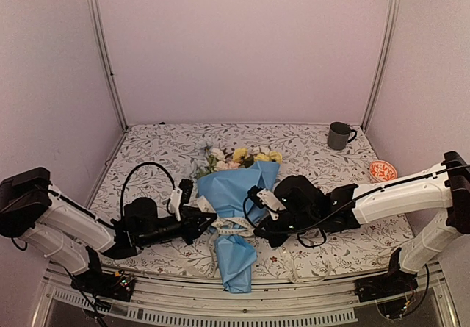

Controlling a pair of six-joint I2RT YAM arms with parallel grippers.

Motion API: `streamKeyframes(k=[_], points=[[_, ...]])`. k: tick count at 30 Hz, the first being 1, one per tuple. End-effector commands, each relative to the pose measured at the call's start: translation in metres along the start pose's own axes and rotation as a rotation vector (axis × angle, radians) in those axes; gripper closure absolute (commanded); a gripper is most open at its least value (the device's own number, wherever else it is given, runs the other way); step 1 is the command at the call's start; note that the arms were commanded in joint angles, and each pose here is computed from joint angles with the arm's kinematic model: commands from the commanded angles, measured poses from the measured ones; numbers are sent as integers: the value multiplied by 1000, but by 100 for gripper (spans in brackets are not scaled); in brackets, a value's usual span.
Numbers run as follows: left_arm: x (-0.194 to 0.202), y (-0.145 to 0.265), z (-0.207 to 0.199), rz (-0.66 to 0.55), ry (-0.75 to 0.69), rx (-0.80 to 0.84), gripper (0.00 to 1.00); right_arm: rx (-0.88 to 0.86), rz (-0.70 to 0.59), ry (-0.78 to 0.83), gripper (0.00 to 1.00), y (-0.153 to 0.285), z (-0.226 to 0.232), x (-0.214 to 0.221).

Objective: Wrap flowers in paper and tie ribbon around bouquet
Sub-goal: Cross the half-tied ribbon over the folded bouquet.

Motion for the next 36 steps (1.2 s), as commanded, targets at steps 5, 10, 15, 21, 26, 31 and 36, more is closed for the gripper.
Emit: streamKeyframes(k=[5,10,15,21,26,31,36], points=[[17,33,30,-6,192,-319,41,-52,16,-13,100,-8,6,-1],[7,53,30,-16,154,-455,37,-68,19,-9,100,-9,10,-3],[-33,52,-10,-11,-191,-327,50,-88,26,-13,100,-9,13,-4],[-32,7,-57,193,-716,-28,50,-134,61,-56,100,-14,23,-5],[-15,-29,-57,369,-850,0,45,-135,72,-96,100,-16,23,-5],[-14,-33,-44,384,-761,109,33,-148,69,-132,100,-17,24,-8],[-13,-31,-37,377,-763,133,20,-135,75,-193,100,-23,17,-13]])
Point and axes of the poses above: each gripper's point midway between its finger pads, its own y axis back along the fingers, its own z axis along the line the jaws close on, x = y × z, the point moved 5 cm from there along y, back along the fingers, and after that the axes turned 13 degrees about -y, right-handed, at the moved point
